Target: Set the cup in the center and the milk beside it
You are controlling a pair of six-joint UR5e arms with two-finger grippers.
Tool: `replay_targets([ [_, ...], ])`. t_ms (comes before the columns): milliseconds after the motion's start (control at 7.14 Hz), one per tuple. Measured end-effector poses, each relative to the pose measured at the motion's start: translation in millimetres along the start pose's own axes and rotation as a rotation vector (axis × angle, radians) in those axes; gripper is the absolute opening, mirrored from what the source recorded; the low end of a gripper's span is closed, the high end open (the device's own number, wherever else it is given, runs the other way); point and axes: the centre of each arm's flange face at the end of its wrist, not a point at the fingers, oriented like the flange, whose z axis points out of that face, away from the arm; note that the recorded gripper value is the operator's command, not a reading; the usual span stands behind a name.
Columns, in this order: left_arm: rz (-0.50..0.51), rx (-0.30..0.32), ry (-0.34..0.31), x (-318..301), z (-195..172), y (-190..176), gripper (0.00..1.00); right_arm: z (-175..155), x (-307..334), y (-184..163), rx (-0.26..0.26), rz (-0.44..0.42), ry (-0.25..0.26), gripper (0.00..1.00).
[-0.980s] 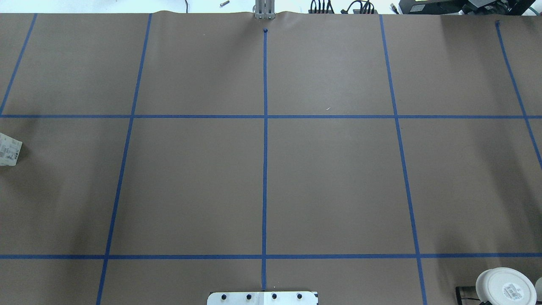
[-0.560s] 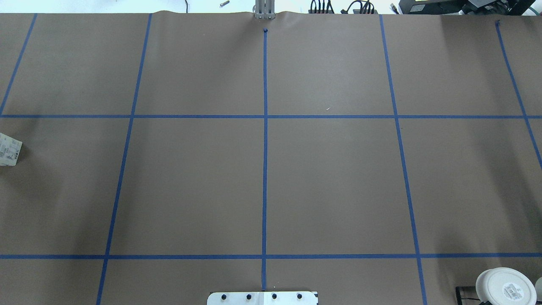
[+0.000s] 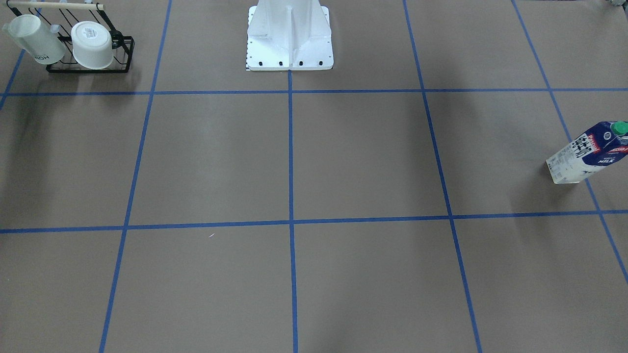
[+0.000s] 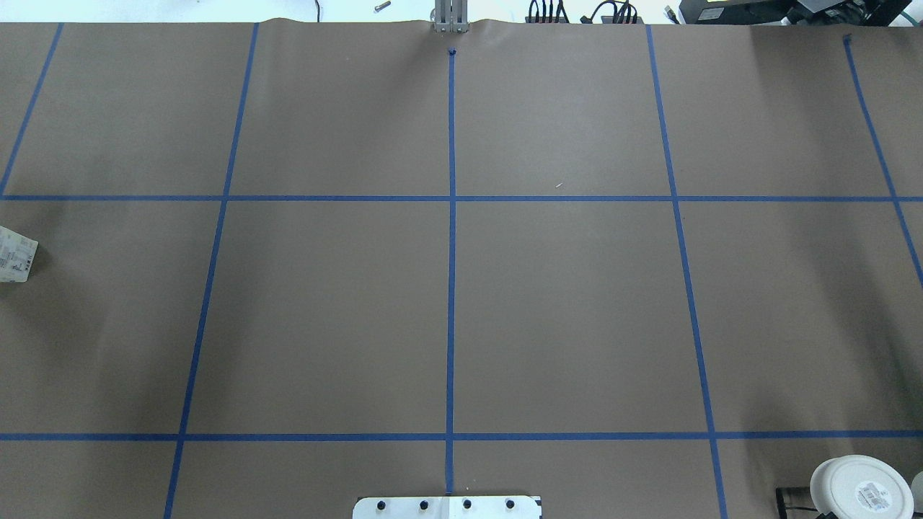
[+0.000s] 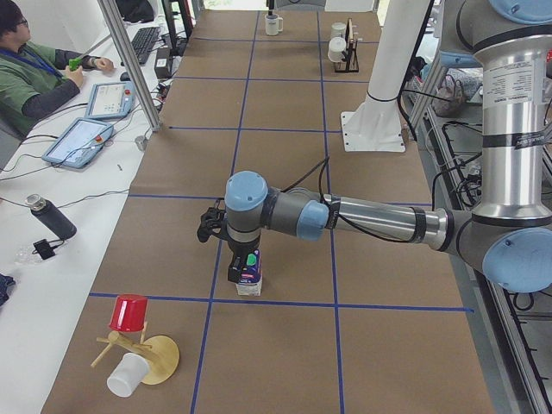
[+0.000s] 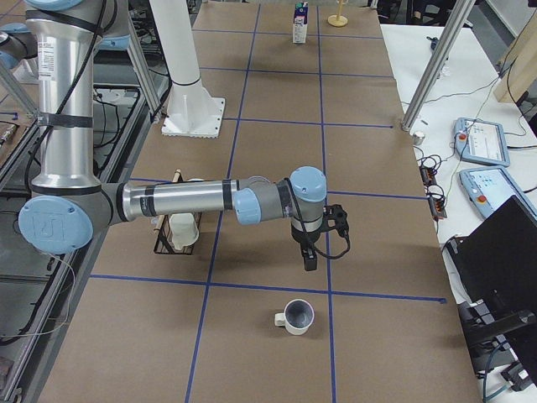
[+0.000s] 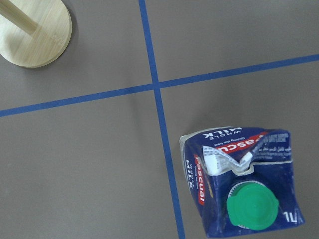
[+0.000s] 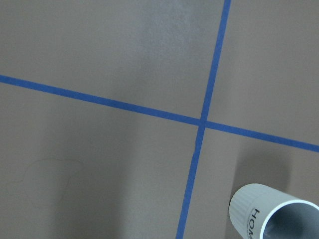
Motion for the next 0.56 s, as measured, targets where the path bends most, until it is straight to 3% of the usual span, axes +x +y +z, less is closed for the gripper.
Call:
replay_targets([
  [280,0.062,0.073,-0.013,9,-13,-32,0.99,-5,-4,-5,0.036,-0.029,-0.004,1.00],
  [560,0.091,0.103,-0.018,11,-18,-42,0.99,0,1,-1,0.069,-0.082,-0.001,1.00],
])
